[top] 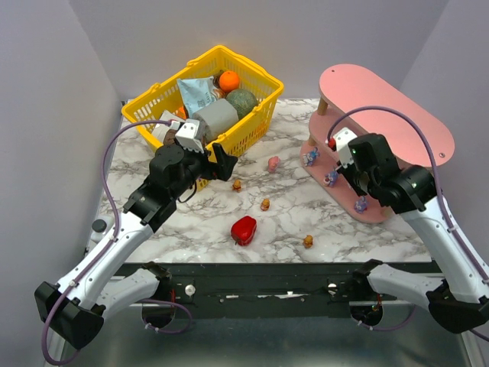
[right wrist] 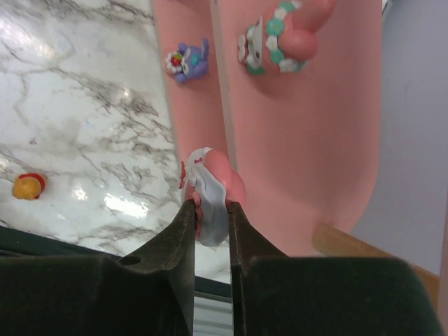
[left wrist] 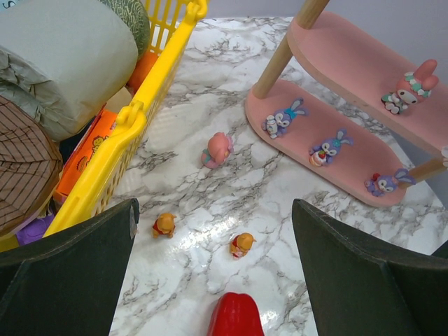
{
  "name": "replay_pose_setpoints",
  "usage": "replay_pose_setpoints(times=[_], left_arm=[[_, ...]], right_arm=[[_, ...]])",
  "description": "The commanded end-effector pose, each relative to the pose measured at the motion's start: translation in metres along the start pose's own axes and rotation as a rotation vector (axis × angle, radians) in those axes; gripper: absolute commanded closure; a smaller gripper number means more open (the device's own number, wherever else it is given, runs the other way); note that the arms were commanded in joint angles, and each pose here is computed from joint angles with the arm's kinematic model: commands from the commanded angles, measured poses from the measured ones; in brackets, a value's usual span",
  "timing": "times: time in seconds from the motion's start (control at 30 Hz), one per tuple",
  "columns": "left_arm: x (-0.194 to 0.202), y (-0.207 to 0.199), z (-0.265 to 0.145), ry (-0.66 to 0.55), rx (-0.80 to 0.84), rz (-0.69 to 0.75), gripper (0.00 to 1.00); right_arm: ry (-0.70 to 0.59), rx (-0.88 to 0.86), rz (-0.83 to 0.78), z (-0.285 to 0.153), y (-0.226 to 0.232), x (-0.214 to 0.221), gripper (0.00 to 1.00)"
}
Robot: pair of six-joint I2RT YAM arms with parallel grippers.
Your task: Place and organize the plastic toys onto the shelf
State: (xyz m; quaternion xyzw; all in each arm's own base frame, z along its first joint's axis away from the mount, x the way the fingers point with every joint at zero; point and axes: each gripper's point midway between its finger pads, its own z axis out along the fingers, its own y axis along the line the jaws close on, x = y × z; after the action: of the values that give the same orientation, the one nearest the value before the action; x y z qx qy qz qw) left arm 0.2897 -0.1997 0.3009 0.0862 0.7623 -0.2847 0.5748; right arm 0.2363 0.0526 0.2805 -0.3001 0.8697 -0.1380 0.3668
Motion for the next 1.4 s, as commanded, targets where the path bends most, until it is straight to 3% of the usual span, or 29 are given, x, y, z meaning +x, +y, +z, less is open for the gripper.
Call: replay_pose_setpoints(times=[0.0, 0.47, 0.8, 1.37], left_arm=[[0.001, -0.002, 0.003, -0.005, 0.028, 0.01, 0.01], [0.003, -0.003, 0.002, -0.006, 0.035, 0.009, 0.01], [0.004, -0.002, 0.003, -0.002, 0.037, 0.014, 0.01], [0.007, 0.0, 0.006, 0.005, 0.033, 0.01, 0.01]], right_arm=[[0.051, 0.057, -0.07, 0.002, -0.012, 0.027, 0.89], [0.092, 0.205, -0.156, 0.004, -0.048, 0.039, 0.9], [0.077, 0.206, -0.152, 0.008, -0.05, 0.04, 0.78], [0.104, 0.185, -0.169, 0.018, -0.044, 0.049, 0.69]])
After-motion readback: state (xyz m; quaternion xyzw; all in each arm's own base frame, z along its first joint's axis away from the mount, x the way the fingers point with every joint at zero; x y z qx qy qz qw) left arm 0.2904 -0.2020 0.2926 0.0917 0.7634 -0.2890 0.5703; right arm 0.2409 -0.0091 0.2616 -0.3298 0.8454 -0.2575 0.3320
